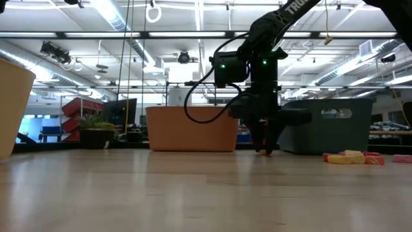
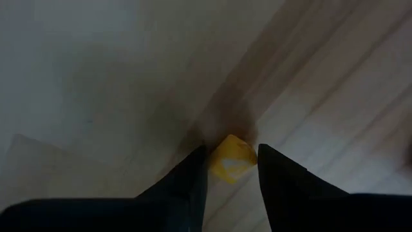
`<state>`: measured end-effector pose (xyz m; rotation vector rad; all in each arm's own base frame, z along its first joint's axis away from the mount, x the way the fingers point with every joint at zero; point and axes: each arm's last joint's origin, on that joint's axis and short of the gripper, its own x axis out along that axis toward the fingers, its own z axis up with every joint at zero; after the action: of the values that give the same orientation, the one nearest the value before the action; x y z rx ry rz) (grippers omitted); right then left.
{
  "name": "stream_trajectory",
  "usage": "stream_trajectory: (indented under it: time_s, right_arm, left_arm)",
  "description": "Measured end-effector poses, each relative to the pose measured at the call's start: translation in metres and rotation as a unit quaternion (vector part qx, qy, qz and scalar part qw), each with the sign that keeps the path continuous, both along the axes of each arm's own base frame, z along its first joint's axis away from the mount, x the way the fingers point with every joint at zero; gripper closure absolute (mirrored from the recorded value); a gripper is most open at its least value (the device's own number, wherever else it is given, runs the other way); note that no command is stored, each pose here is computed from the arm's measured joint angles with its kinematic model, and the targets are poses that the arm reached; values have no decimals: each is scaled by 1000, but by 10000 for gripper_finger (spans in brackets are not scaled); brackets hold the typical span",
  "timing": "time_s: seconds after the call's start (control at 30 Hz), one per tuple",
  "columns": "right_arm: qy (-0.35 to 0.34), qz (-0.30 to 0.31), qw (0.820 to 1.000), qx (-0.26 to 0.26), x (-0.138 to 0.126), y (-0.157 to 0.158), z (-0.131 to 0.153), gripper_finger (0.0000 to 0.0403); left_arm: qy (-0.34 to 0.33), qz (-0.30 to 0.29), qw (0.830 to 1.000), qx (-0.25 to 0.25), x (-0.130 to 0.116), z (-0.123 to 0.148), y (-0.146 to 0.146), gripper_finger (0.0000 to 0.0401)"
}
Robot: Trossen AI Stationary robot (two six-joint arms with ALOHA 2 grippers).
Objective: Sort candy
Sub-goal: Put the yellow candy into the yellow bin
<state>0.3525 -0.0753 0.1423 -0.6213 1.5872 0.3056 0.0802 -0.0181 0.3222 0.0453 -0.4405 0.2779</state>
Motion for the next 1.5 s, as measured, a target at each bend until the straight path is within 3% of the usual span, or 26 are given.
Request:
stream_trajectory:
  time_s: [0.23, 0.33, 0.6, 0.9, 1.17, 1.33, 1.5]
  right_arm:
    - [-27, -10, 999, 27, 4, 3, 1, 307]
    - [-29, 2, 1000, 7, 7, 12, 1, 308]
    - [-32, -9, 999, -19, 9, 23, 1, 286]
    - [-46, -62, 997, -19, 9, 18, 1, 253]
    - [-58, -119, 991, 26, 7, 9, 0, 234]
    - [-62, -144, 987, 38, 6, 3, 0, 247]
    - [-64, -154, 984, 59, 6, 0, 0, 286]
  left_arm:
    - [1, 0, 1000, 1, 0, 0, 0, 334]
    - [1, 0, 1000, 1, 0, 0, 0, 334]
    - [-2, 7, 1000, 12, -1, 1, 0, 334]
    - [-5, 8, 1000, 10, -1, 2, 0, 334]
    - [-5, 7, 1000, 10, -1, 2, 0, 334]
    - [-5, 7, 1000, 10, -1, 2, 0, 334]
    - [-5, 7, 1000, 10, -1, 2, 0, 334]
